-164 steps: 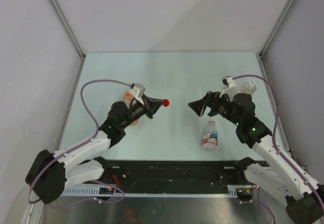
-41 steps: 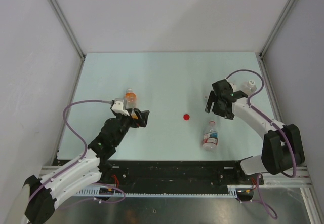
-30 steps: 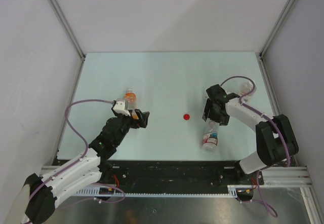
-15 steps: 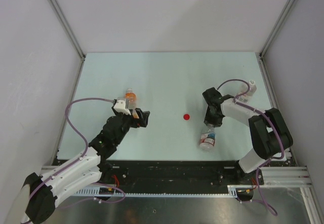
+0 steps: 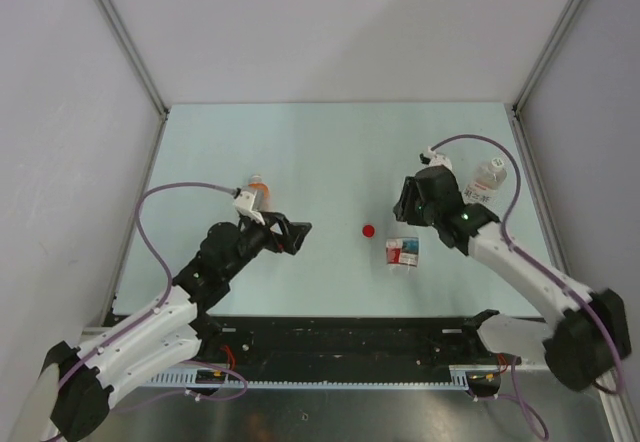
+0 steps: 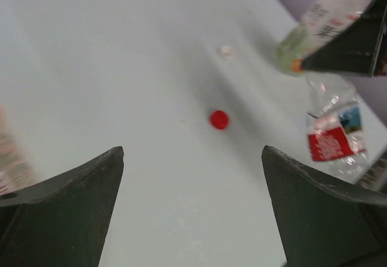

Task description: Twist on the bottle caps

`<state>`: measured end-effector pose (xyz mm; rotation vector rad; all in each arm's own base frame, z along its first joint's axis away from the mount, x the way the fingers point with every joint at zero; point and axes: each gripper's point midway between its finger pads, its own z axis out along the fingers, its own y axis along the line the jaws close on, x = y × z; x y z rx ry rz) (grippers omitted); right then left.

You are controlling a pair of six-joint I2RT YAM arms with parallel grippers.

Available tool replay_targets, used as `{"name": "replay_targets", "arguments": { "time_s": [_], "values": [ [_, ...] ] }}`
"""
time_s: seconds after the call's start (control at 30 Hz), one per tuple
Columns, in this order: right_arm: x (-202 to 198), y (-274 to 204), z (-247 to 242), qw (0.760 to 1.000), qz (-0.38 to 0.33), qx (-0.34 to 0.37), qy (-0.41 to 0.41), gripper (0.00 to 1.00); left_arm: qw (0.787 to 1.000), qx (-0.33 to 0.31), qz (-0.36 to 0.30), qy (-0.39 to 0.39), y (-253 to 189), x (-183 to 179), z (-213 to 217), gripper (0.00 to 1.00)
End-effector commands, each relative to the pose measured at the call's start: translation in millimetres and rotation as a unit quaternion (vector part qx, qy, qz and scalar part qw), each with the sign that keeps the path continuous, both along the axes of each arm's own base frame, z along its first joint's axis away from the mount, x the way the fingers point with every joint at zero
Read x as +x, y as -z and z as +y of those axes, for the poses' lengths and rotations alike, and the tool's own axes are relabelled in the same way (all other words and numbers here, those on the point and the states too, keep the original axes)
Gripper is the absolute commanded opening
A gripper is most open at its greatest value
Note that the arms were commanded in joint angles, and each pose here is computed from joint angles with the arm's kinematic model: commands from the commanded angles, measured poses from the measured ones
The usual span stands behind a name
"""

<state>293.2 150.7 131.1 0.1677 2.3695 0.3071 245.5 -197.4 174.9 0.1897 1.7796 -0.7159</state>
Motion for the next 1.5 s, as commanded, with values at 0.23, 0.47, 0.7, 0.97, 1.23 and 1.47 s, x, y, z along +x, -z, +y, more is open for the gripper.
{"name": "replay_targets", "arguments": {
  "time_s": [0.23, 0.47, 0.7, 0.97, 1.23, 1.47],
  "values": [
    [-51.8, -229.7, 99.7, 0.848, -0.380, 0.259, -0.262, 0.13, 0.930, -0.167, -0.102, 0.311, -132.1, -82.2, -81.5, 0.99],
    [-74.1, -252.0, 126.6, 0.824, -0.418, 0.281, -0.261, 0.12, 0.913, -0.173, -0.125, 0.346, -147.8, -101.6, -107.3, 0.99],
    [-83.1, -257.8, 133.5, 0.830, -0.432, 0.278, -0.217, 0.12, 0.932, -0.160, -0.105, 0.308, -135.1, -77.0, -121.7, 0.86],
    [-73.0, -241.1, 134.3, 0.859, -0.435, 0.233, -0.136, 0.13, 0.940, -0.140, -0.093, 0.298, -122.1, -61.6, -137.6, 0.61],
    [-68.2, -243.1, 113.0, 0.867, -0.441, 0.216, -0.089, 0.14, 0.941, -0.129, -0.089, 0.301, -111.6, -62.3, -138.0, 0.52],
    [-66.4, -248.1, 91.5, 0.866, -0.439, 0.237, -0.040, 0.13, 0.936, -0.125, -0.076, 0.321, -102.7, -69.1, -140.2, 0.62]
  ]
}}
